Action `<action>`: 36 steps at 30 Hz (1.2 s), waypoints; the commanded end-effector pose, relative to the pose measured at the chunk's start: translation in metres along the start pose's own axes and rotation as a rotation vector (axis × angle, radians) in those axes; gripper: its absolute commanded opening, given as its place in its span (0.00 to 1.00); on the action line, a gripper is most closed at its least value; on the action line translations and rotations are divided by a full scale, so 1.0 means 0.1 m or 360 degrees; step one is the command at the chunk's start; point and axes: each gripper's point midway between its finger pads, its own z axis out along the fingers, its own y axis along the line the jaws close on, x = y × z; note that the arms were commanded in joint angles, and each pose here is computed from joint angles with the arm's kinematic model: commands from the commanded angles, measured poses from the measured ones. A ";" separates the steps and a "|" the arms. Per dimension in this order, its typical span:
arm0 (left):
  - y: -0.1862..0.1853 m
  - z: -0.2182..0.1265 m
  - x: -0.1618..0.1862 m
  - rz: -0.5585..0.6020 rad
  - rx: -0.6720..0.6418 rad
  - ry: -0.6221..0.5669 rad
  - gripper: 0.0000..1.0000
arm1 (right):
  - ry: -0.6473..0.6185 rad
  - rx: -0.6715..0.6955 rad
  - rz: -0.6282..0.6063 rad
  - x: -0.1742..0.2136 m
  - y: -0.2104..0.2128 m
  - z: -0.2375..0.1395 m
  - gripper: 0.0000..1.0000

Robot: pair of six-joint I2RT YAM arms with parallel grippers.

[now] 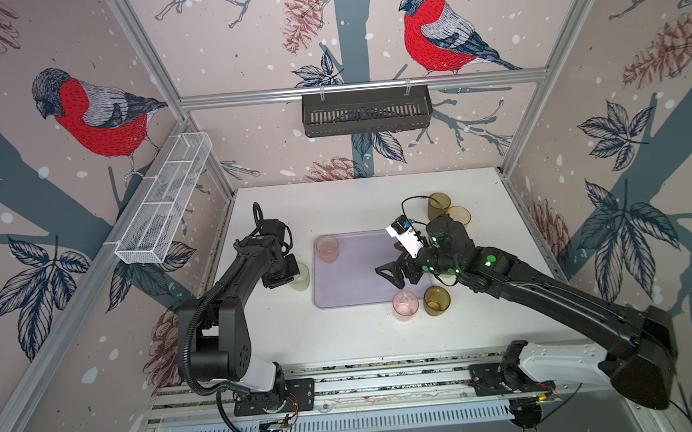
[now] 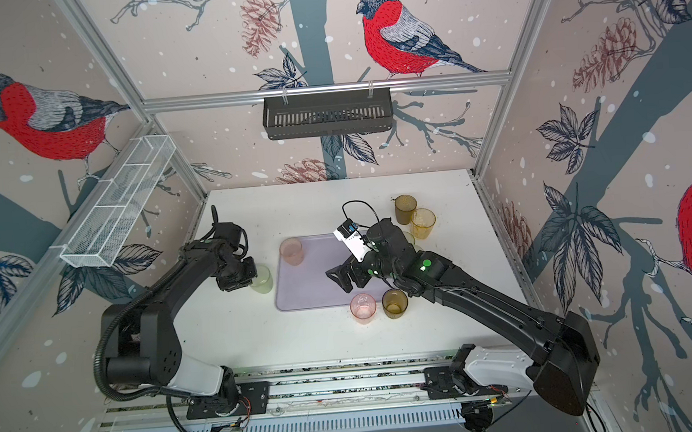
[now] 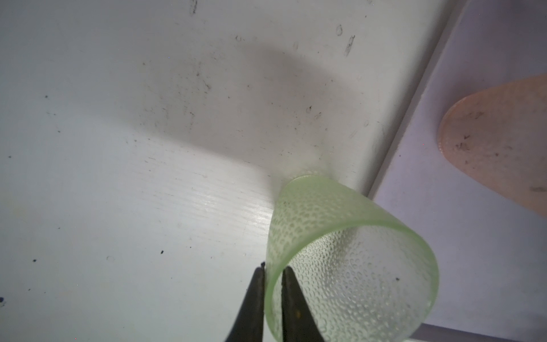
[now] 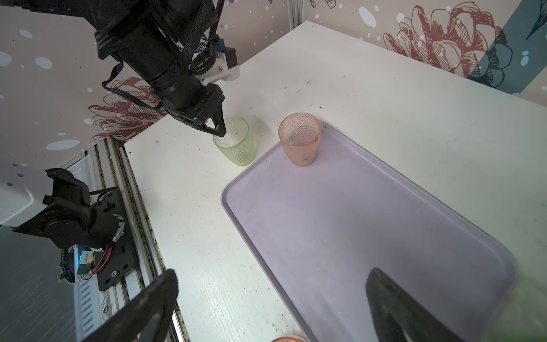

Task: Place the glasses into the tray
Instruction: 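Close the left gripper on the light green cup rim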

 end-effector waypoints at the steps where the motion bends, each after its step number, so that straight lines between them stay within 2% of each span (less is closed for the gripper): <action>1: 0.00 -0.01 -0.01 0.0001 0.0001 0.0001 0.14 | -0.0056 -0.0006 -0.0010 -0.09 0.01 -0.02 0.99; 36: 0.02 -0.07 0.01 0.0013 -0.0007 -0.0001 0.09 | -0.0081 0.0001 -0.0014 -0.10 0.01 -0.05 0.99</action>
